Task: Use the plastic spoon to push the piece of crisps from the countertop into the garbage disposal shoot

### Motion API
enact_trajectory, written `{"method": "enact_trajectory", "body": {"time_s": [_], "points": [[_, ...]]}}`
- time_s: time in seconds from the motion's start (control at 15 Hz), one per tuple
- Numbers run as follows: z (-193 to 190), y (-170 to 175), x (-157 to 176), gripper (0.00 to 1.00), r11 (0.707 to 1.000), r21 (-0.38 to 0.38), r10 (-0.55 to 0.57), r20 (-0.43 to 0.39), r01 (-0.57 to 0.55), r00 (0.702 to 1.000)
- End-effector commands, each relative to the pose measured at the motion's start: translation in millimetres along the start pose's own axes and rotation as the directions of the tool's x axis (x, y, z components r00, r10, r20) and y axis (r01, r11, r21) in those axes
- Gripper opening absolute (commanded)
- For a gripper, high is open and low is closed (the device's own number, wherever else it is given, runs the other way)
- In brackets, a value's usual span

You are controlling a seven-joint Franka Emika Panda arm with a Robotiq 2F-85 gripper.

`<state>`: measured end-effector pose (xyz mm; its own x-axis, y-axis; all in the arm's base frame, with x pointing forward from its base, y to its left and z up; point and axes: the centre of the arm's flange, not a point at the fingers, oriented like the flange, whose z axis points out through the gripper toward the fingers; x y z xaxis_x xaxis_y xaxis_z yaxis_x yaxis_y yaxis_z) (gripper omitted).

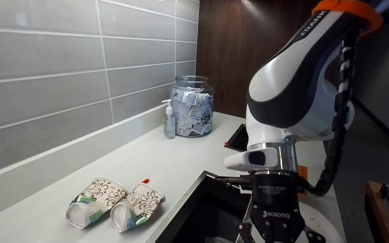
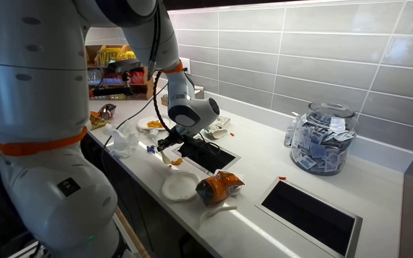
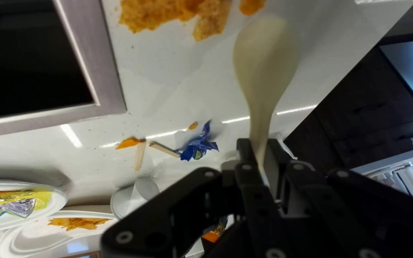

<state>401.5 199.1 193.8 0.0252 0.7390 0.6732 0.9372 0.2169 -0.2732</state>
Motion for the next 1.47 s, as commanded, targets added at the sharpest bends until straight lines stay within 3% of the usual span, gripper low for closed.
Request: {"method": "enact_trajectory", "body": {"time_s": [0.0,1.4], "points": [[4.5,11.2,-4.4,0.03,1.0,-0.008,-0.004,0.017,0.005,1.0],[-0.7,36.8,-5.8,0.03,0.999,-0.001,-0.046,0.058,0.046,0.997]]}}
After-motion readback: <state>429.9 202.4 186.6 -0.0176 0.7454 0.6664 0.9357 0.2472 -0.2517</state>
